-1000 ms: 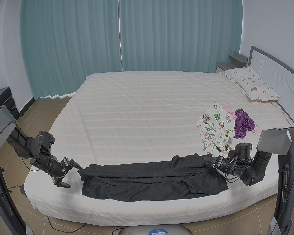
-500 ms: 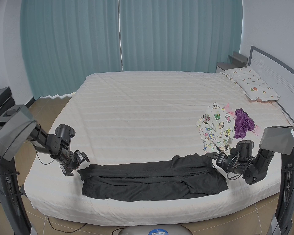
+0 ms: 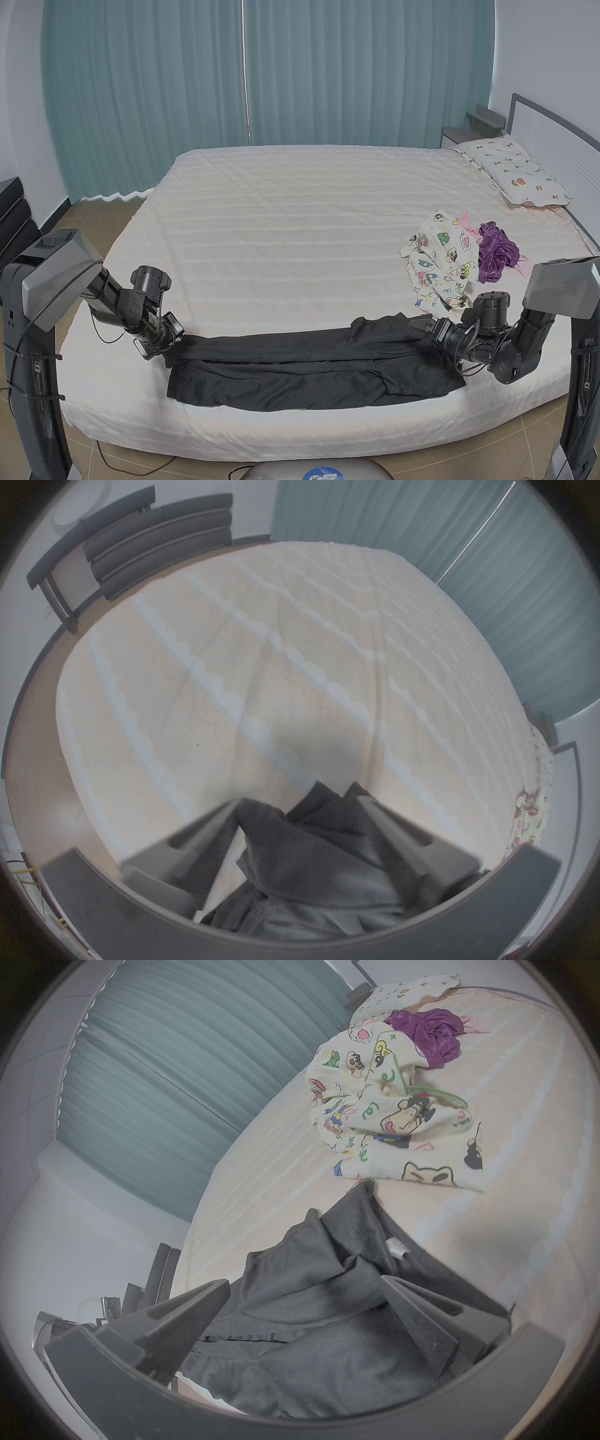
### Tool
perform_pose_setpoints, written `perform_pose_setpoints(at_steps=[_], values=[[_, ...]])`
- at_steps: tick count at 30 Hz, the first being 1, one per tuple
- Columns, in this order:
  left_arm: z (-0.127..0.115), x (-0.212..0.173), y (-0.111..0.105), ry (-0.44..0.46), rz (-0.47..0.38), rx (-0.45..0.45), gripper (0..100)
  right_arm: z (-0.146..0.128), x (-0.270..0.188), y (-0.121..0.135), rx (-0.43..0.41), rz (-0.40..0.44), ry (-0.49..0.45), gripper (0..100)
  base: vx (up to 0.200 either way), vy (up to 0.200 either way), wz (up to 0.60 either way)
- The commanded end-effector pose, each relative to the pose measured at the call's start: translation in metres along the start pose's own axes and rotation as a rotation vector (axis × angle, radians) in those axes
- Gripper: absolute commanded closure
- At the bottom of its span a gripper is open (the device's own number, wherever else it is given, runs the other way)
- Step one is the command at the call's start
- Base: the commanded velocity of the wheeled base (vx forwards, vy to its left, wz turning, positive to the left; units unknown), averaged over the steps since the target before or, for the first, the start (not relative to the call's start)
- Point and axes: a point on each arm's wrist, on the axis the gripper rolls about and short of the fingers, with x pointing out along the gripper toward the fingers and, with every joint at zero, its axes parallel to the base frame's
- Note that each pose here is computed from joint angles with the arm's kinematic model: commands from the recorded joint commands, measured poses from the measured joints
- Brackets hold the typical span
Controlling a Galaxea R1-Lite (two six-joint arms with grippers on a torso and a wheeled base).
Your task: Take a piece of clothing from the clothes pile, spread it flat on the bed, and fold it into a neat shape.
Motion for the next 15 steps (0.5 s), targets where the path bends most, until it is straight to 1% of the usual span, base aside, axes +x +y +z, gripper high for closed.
perform_pose_setpoints(at_steps=[1, 3, 8, 12, 14, 15], values=[[-0.003, 0.01, 0.003, -0.007, 0.01, -0.034, 100, -0.007, 0.006, 0.018, 0.016, -0.042, -0.014, 0, 0.0, 0.0, 0.0], [-0.001, 0.008, 0.001, -0.019, -0.004, -0.072, 100, -0.005, 0.007, 0.025, 0.045, -0.067, -0.014, 0, 0.0, 0.0, 0.0], [0.004, -0.004, -0.001, -0.045, -0.041, -0.117, 100, -0.002, 0.014, 0.034, 0.123, -0.097, 0.014, 0, 0.0, 0.0, 0.0], [0.007, -0.012, -0.004, -0.053, -0.062, -0.139, 100, 0.003, 0.025, 0.034, 0.177, -0.11, -0.007, 0, 0.0, 0.0, 0.0], [0.007, -0.013, -0.004, -0.053, -0.065, -0.143, 100, 0.004, 0.028, 0.034, 0.187, -0.11, -0.013, 0, 0.0, 0.0, 0.0], [0.008, -0.013, -0.004, -0.055, -0.067, -0.146, 100, 0.004, 0.036, 0.032, 0.194, -0.126, -0.01, 0, 0.0, 0.0, 0.0]])
